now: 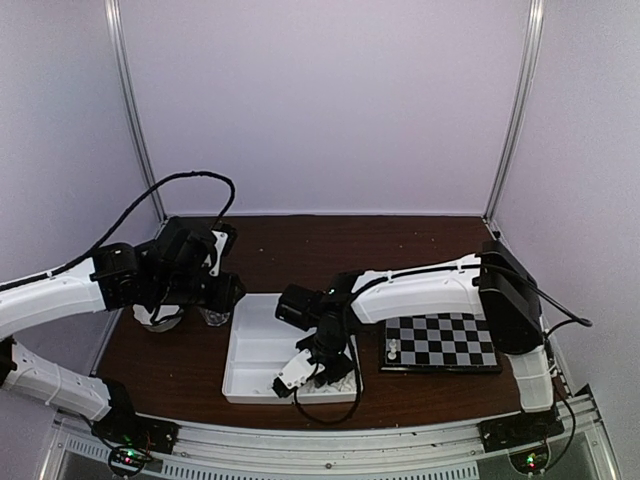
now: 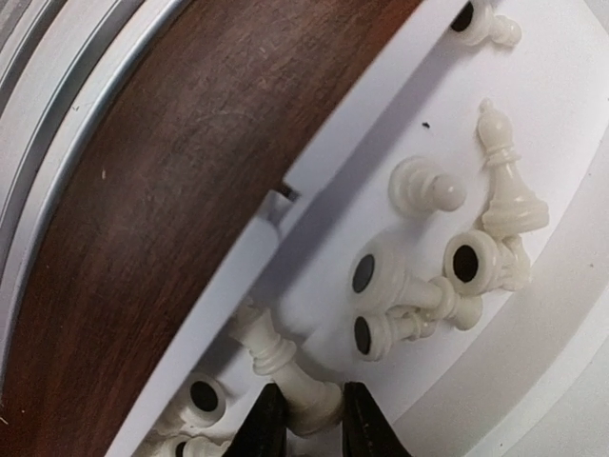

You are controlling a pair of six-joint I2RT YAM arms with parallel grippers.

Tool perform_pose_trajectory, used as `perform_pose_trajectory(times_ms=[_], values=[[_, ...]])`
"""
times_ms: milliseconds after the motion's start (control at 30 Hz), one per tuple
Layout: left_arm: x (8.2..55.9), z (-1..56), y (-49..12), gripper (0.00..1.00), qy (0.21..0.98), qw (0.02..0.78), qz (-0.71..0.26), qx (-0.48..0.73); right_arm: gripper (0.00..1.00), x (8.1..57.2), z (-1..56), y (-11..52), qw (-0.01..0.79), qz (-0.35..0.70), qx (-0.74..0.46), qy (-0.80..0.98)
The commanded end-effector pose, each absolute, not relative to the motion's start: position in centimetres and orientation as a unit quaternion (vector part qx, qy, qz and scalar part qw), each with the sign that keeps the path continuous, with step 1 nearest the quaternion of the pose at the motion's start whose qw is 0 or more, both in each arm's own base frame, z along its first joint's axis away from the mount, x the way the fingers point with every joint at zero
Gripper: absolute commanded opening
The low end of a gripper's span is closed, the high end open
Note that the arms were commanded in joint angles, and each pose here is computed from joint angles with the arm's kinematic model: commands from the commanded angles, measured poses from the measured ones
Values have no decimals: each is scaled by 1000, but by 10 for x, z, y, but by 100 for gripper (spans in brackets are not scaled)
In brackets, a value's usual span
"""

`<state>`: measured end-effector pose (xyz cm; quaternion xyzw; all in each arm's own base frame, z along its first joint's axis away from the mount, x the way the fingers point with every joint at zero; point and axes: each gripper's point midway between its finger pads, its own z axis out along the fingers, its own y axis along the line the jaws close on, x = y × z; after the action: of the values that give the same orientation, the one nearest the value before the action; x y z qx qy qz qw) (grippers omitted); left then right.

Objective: Set up the chess pieces on the board
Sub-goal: Pick up the king from the storage box, then pass from the right arm to the left

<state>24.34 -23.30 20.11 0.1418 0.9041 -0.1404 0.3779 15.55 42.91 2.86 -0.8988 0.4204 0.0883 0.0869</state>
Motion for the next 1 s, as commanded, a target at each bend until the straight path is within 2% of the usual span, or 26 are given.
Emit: perform_pose_trajectory(times_ms=[0,200,467,667,967], values=[[247,196,-242,37,902,376,-159,137,19,166,54,421,109,92,-874,464],[249,192,-251,36,897,379,-177,142,17,186,88,418,137,160,-803,558],[237,208,-283,35,854,411,-258,190,15,221,133,420,150,294,-664,671],[223,222,-319,41,820,421,-307,235,15,256,164,417,146,394,-549,722],[225,212,-367,42,810,385,-384,220,15,255,184,417,152,435,-520,719]])
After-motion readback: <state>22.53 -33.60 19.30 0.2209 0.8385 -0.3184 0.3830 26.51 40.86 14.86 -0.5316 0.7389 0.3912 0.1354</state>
